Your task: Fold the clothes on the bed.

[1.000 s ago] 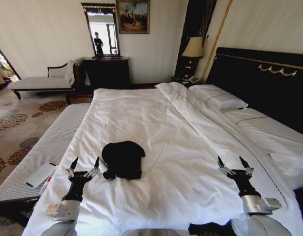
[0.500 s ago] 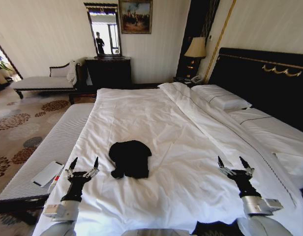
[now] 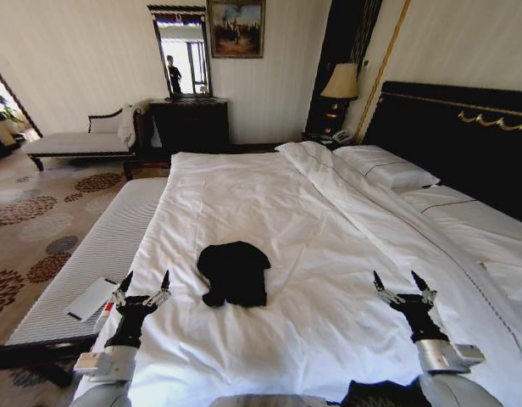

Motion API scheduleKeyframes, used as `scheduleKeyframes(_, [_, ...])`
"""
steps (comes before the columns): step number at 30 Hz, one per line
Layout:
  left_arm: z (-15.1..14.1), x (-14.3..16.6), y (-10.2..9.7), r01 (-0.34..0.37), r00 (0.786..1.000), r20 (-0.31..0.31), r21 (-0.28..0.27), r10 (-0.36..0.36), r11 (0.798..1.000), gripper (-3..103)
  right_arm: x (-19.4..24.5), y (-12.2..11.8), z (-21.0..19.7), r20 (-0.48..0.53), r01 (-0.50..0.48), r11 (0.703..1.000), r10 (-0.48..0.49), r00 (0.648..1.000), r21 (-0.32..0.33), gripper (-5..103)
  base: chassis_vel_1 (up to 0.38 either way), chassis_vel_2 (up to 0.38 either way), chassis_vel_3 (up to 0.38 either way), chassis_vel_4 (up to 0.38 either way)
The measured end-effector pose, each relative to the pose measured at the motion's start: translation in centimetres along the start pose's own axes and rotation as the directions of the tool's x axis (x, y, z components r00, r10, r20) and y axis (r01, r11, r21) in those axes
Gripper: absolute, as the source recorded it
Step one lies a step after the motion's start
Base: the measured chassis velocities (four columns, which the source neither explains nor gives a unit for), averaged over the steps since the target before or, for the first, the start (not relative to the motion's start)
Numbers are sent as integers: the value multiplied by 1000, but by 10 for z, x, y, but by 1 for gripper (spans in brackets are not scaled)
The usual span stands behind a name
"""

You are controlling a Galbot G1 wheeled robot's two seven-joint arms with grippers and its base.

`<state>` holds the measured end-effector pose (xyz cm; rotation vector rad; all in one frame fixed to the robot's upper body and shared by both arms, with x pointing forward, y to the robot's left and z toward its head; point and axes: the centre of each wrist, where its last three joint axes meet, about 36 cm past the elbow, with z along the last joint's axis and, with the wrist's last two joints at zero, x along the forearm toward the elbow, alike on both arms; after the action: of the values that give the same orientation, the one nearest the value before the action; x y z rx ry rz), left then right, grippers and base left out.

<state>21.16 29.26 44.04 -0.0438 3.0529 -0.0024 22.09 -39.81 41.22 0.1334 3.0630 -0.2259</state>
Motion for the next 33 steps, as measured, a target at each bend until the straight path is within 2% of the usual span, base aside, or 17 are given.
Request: scheduleKeyframes(33, [0,1,0,-1,1000,-5,-3,1,1000,100,4,15,-4,-3,22,1000,-22,1000,-18,100,48,47,-50,-49])
